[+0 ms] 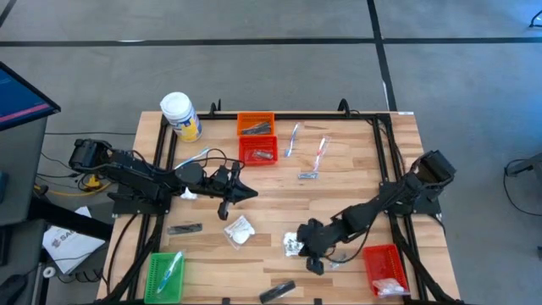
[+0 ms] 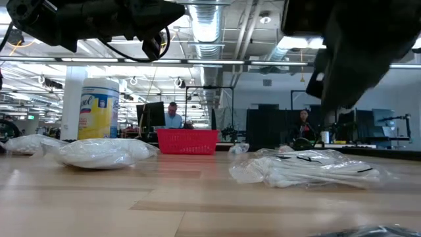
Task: Pick & Place Travel size toiletries
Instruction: Put the cotton pack into the bottom red basket
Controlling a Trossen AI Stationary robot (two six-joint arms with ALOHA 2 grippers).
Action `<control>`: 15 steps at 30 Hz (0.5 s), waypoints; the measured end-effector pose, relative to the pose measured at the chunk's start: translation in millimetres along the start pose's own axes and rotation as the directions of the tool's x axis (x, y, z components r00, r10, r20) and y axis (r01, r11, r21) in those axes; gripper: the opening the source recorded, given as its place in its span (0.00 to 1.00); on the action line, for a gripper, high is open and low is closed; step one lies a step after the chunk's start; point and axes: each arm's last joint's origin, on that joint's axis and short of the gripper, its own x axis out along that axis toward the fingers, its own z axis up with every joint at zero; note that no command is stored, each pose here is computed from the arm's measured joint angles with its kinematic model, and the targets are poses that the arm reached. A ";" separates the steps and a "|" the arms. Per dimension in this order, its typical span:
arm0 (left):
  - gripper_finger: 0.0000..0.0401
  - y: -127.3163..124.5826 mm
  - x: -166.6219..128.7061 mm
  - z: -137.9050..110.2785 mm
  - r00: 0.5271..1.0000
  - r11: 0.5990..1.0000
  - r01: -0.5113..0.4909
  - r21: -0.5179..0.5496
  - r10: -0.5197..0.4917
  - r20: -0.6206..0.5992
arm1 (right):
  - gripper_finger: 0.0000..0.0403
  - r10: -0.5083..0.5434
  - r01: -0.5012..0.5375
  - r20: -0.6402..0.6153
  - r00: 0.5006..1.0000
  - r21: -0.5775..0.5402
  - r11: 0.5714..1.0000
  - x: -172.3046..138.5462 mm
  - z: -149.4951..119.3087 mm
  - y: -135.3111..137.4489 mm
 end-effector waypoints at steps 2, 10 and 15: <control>0.00 0.1 0.0 0.0 1.000 1.000 -0.001 0.000 0.001 0.000 | 0.00 -0.061 0.057 -0.058 0.996 -0.066 0.996 4.1 7.8 6.0; 0.00 0.1 0.0 0.0 1.000 1.000 -0.001 0.000 0.001 0.000 | 0.00 0.075 -0.126 -0.225 0.972 -0.223 0.967 3.6 37.8 11.2; 0.00 0.1 0.0 -0.1 1.000 1.000 0.000 0.000 0.000 -0.001 | 0.00 0.164 -0.249 -0.400 0.902 -0.172 0.953 32.9 39.4 -17.0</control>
